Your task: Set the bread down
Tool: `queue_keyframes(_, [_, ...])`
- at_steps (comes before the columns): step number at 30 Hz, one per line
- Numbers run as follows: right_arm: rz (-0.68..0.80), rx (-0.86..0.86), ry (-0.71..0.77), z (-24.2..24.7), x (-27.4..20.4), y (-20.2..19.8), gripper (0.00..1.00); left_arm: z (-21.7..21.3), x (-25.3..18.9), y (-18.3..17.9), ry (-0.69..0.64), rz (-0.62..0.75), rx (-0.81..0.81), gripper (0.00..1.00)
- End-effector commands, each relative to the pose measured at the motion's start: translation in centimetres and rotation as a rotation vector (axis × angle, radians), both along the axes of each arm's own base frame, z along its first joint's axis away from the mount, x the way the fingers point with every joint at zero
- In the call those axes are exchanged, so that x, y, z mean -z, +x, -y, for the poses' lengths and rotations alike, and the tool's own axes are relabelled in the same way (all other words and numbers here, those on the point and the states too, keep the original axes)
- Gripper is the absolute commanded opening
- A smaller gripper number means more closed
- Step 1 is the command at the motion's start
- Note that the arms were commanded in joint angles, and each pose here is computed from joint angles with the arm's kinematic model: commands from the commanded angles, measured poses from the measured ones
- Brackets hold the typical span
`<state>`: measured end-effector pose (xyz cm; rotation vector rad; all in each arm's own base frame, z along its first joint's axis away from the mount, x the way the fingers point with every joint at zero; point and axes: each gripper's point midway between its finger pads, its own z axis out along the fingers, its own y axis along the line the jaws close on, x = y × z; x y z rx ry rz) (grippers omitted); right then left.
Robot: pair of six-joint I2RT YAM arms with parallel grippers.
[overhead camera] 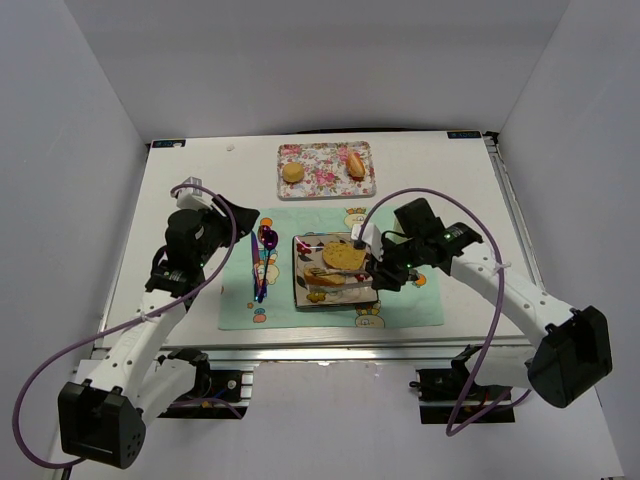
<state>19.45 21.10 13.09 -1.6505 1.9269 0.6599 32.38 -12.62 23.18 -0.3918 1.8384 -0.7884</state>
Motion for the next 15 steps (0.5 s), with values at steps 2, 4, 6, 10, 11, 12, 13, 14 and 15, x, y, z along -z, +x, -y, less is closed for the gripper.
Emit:
queue_keyframes(2, [0.109,-0.022,0.145,-2.0,-6.1,0.9,0.46,0.0,-0.7,0.1,-0.007,0.022,0.002,0.61])
queue_keyframes(4, [0.168,0.013,0.205,-2.6,-8.5,2.2,0.42,0.1,-0.8,0.3,-0.004,0.022,0.005,0.61])
queue_keyframes(6, [0.187,0.077,0.238,-2.4,-10.0,3.5,0.38,0.2,-1.0,0.4,-0.004,0.023,0.010,0.61])
queue_keyframes(10, [0.217,0.297,0.311,-0.3,-13.0,9.0,0.10,0.5,-1.5,0.8,-0.008,0.047,0.023,0.59])
queue_keyframes(11, [0.222,0.419,0.323,2.5,-13.7,11.6,0.04,0.6,-1.5,0.8,-0.010,0.048,0.026,0.57])
queue_keyframes(12, [0.203,0.499,0.328,4.2,-13.8,13.0,0.00,0.7,-1.6,0.8,-0.011,0.049,0.030,0.51])
queue_keyframes(13, [0.142,0.597,0.333,5.7,-13.0,14.6,0.00,0.9,-1.4,0.9,-0.013,0.049,0.039,0.45])
queue_keyframes(14, [0.139,0.728,0.338,9.6,-13.2,16.5,0.00,1.0,-1.5,0.9,-0.016,0.049,0.045,0.39])
queue_keyframes(15, [0.119,0.800,0.338,11.6,-12.7,17.4,0.00,1.1,-1.4,0.8,-0.020,0.048,0.052,0.28])
